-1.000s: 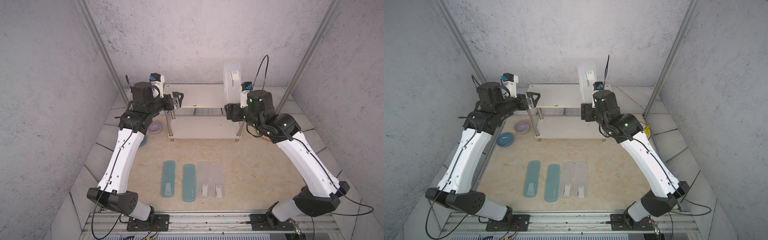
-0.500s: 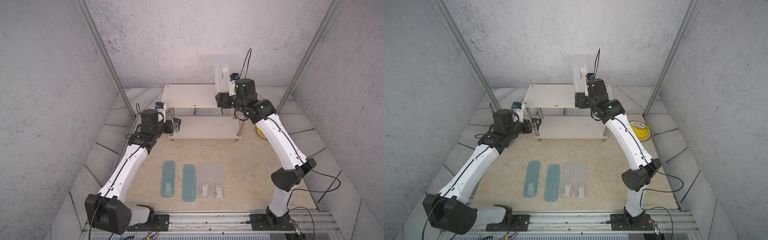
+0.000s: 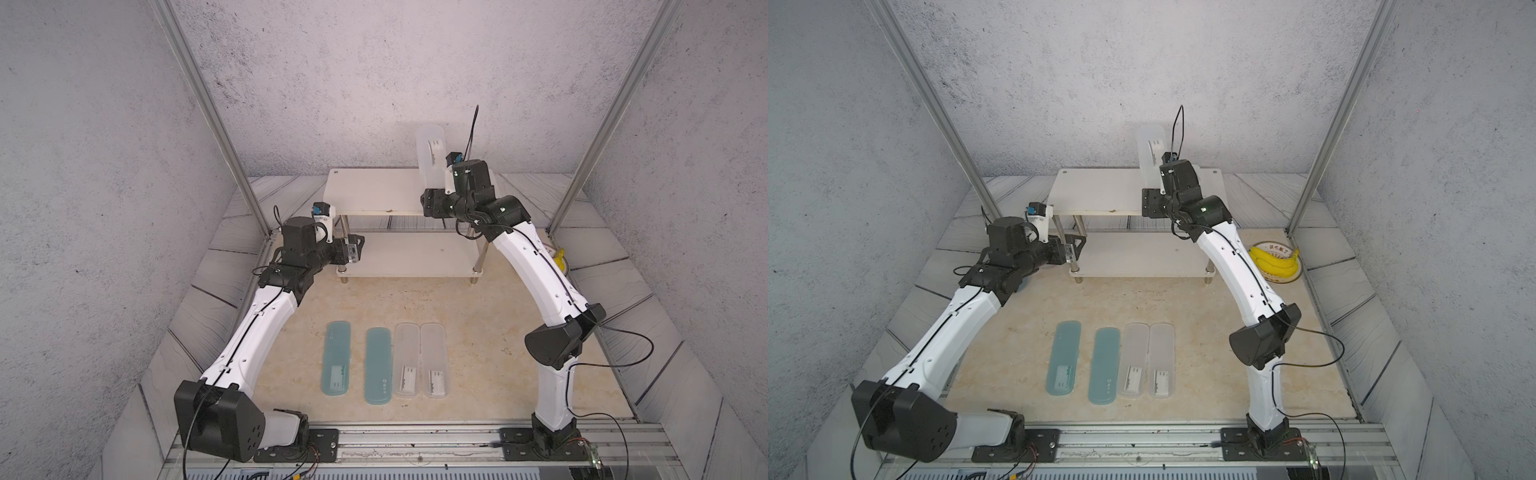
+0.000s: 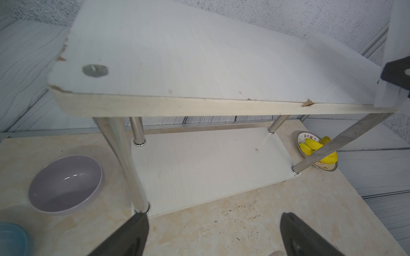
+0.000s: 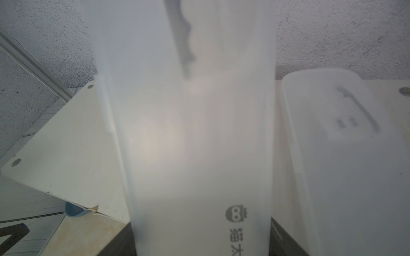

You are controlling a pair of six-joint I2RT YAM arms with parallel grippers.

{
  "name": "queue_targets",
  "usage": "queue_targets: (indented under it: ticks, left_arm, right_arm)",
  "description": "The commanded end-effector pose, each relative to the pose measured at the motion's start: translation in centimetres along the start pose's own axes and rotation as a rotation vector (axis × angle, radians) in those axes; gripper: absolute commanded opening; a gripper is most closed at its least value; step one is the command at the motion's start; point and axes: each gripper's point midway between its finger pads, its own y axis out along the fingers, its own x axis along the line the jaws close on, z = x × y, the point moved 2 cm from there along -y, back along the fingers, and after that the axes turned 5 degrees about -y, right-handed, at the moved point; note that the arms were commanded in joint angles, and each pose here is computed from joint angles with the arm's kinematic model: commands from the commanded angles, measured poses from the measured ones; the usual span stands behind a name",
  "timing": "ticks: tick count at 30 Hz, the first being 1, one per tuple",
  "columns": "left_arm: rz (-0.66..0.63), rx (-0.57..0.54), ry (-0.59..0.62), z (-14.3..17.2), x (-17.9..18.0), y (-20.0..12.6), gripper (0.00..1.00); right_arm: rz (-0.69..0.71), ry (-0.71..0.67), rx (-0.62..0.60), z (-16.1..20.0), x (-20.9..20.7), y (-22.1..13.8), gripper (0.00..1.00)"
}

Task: Place the pencil cases on the shelf according to color
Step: Place the pencil case on the shelf.

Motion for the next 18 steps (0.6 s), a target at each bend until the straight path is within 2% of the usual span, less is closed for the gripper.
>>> queue_targets:
  ticks: [1,4,7,18]
  left_arm:
    - [0.021,-0.025,-0.020,-0.63,0.30,-0.21,0.99]
    - [0.033,-0.022,-0.037,-0.53,0.43,-0.05,0.99]
    - [0.046,-0.023,-0.045,-0.53,0.35,0.02,0.99]
    - [0.057,-0.024,-0.057,-0.53,0.38,-0.03,0.99]
  right_arm:
    - [0.035,0.005,0.024,0.31,-0.57,-0.97,0.71]
    - [0.048,0.008,0.036,0.64,-0.82,-0.84,0.82]
    - [0.055,0.015,0.037,0.70,-0.91,-0.78,0.88]
    - [-0.002,0.046,0.007,-0.05,0.00,-0.80,0.91]
